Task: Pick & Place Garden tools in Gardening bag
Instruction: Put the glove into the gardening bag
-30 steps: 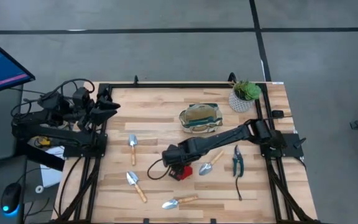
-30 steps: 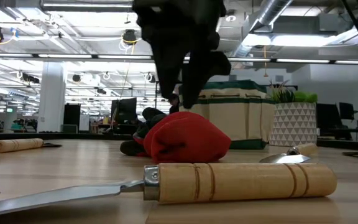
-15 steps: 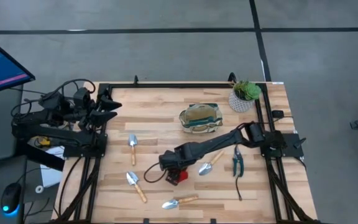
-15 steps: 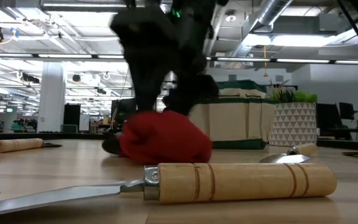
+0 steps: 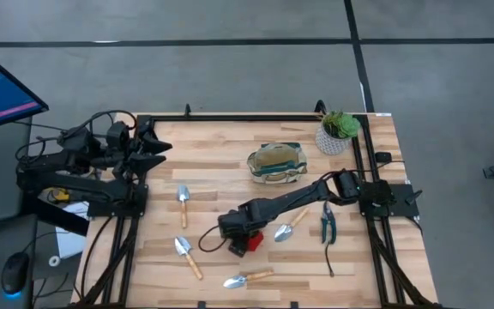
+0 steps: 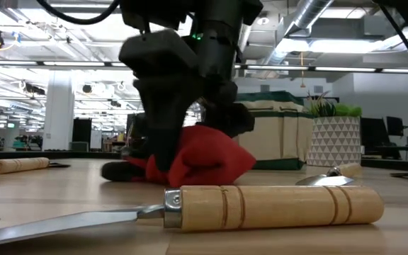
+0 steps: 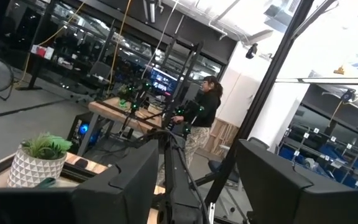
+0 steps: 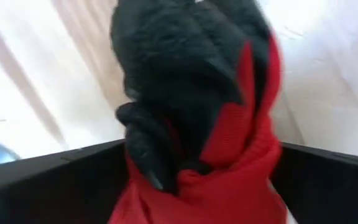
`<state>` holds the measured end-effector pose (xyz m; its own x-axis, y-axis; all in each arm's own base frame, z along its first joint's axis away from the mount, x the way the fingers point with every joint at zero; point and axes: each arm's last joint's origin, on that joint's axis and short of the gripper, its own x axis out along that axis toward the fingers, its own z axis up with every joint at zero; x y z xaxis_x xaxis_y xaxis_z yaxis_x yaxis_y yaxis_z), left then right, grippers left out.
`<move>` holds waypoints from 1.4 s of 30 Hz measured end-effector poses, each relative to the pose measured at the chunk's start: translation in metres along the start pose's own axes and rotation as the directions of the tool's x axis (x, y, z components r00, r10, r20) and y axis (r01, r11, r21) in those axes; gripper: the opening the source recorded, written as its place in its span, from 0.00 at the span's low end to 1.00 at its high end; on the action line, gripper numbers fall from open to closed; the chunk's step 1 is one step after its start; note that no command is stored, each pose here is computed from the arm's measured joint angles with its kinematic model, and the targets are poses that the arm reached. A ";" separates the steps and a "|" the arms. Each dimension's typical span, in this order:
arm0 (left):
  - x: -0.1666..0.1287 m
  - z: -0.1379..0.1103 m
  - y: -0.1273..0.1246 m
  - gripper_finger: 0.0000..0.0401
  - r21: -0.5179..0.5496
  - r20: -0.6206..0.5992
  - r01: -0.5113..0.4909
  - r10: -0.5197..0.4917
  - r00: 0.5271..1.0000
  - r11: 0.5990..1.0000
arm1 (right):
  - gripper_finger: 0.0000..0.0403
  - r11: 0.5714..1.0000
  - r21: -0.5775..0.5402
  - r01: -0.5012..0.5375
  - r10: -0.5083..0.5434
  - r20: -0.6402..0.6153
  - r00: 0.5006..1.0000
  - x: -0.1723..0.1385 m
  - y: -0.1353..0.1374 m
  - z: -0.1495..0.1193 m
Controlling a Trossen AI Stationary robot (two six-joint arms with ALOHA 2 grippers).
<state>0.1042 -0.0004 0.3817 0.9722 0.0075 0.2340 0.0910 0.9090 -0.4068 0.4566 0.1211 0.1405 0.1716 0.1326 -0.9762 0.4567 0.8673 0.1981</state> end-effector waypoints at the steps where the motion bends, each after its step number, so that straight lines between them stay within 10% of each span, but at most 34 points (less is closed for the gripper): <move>1: 0.000 -0.001 0.000 0.49 0.000 -0.008 -0.004 0.004 1.000 1.000 | 0.73 1.000 0.001 0.015 -0.015 0.004 1.000 0.000 0.000 -0.001; 9: 0.000 -0.008 0.004 0.29 0.004 -0.059 -0.026 0.026 0.998 1.000 | 0.17 0.992 -0.106 0.066 -0.069 -0.024 0.997 -0.015 -0.010 -0.003; 17: -0.006 -0.018 0.008 0.02 0.006 -0.077 -0.017 0.018 0.997 1.000 | 0.17 0.975 -0.217 0.053 -0.041 0.057 0.998 -0.104 -0.036 0.003; 28: -0.033 -0.060 0.028 0.00 0.052 -0.092 -0.028 0.032 0.995 0.998 | 0.17 0.948 -0.209 0.240 -0.114 0.480 0.870 -0.262 -0.112 -0.007; 42: -0.046 -0.105 0.051 0.00 0.061 -0.102 -0.112 0.118 0.988 0.992 | 0.17 0.800 -0.452 0.395 -0.229 0.378 0.897 -0.261 -0.185 0.009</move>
<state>0.0873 0.0017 0.2572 0.9931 0.0718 0.0930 -0.0318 0.9263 -0.3756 0.3355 -0.0784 0.3598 0.3792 -0.2609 -0.8878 0.0381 0.9630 -0.2667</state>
